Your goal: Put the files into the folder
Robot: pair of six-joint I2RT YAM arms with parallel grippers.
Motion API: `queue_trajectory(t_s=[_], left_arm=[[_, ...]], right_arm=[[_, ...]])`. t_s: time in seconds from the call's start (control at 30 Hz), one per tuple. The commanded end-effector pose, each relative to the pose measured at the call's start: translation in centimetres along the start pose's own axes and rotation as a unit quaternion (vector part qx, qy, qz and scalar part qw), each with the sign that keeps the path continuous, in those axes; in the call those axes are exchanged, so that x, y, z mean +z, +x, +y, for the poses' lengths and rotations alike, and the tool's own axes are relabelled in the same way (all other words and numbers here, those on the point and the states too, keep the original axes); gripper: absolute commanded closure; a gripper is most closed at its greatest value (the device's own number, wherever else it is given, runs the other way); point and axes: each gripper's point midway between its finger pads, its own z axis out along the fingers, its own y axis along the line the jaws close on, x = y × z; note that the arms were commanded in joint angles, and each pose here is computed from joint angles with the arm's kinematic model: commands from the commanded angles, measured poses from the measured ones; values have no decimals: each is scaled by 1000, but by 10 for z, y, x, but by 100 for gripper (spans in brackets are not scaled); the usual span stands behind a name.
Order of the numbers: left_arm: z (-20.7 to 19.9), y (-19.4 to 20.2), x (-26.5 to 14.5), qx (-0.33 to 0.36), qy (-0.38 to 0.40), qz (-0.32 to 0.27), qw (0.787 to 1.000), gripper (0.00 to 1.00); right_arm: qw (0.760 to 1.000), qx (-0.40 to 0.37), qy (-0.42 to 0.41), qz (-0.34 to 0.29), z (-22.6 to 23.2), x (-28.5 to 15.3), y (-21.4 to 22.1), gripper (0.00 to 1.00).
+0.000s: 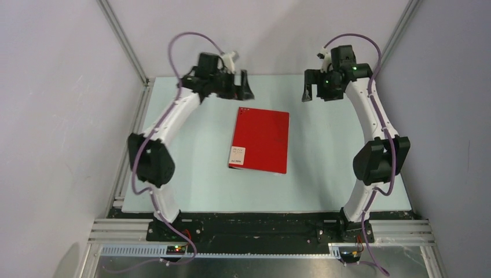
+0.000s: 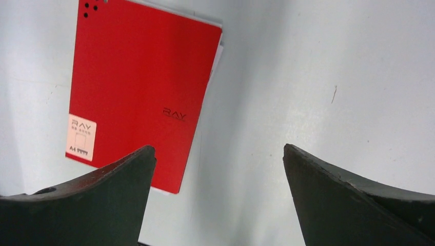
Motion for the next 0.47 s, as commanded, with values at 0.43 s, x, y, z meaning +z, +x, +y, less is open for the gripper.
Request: queue_trajectory(t_s=[0.43], left_arm=[[112,-38,-188,50,-351,-155,922,0]], right_arm=[[991,-49,-9,-126,48,-30,-76,1]])
